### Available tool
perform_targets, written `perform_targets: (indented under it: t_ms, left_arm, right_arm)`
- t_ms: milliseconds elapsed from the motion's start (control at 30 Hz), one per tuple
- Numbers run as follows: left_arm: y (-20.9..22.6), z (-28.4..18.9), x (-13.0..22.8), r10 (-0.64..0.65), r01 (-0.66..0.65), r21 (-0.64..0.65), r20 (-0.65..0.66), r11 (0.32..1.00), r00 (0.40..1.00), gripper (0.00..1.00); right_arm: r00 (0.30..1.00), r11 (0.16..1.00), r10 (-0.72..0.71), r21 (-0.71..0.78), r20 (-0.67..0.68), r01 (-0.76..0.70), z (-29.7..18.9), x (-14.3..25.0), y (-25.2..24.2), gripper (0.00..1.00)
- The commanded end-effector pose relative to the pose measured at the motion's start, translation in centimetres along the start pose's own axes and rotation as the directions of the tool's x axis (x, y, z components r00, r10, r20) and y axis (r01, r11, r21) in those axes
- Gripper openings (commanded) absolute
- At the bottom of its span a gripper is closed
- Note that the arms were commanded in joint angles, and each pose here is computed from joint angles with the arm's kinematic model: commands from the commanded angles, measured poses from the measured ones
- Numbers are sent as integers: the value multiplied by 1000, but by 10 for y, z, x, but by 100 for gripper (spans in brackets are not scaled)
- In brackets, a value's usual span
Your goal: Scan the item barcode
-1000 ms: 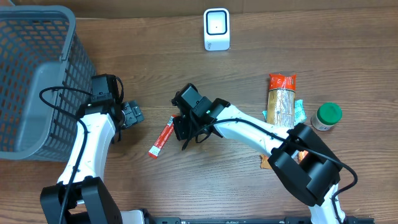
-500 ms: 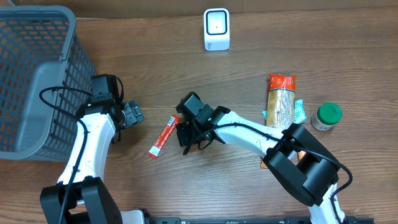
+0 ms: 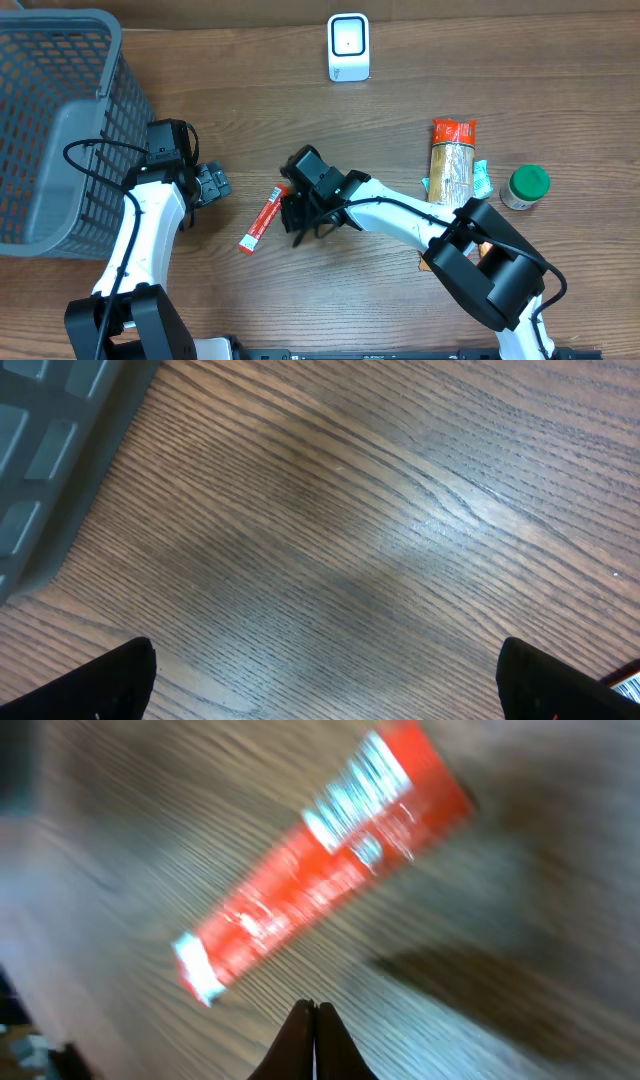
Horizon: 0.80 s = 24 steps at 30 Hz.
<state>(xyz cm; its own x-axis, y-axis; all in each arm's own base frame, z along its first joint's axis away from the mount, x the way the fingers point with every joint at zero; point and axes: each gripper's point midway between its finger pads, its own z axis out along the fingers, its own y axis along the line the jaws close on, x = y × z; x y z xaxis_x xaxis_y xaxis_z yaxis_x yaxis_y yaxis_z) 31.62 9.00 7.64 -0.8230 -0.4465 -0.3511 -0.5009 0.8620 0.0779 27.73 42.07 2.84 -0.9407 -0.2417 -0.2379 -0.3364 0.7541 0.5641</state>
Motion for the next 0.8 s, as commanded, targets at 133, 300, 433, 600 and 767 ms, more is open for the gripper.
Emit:
perform_targets:
  t_ms: [133, 300, 433, 600, 767]
  left_arm:
    - [-4, -5, -8, 6, -7, 15, 22, 1000, 1000, 100]
    - [-4, -5, -8, 6, -7, 15, 22, 1000, 1000, 100]
    - [-4, -5, -8, 6, -7, 15, 22, 1000, 1000, 100]
    - [-4, -5, -8, 6, -7, 15, 22, 1000, 1000, 100]
    - [-4, -5, -8, 6, -7, 15, 22, 1000, 1000, 100]
  right_arm:
    - [989, 999, 1, -42, 146, 5, -7, -34, 15, 31]
    - [969, 998, 60, -10, 240, -60, 6, -45, 13, 32]
    - [970, 999, 40, -25, 242, -35, 23, -40, 18, 26]
    - [977, 999, 34, -8, 210, -33, 40, -28, 12, 12]
    - [991, 995, 73, 62, 116, -81, 40, -7, -10, 10]
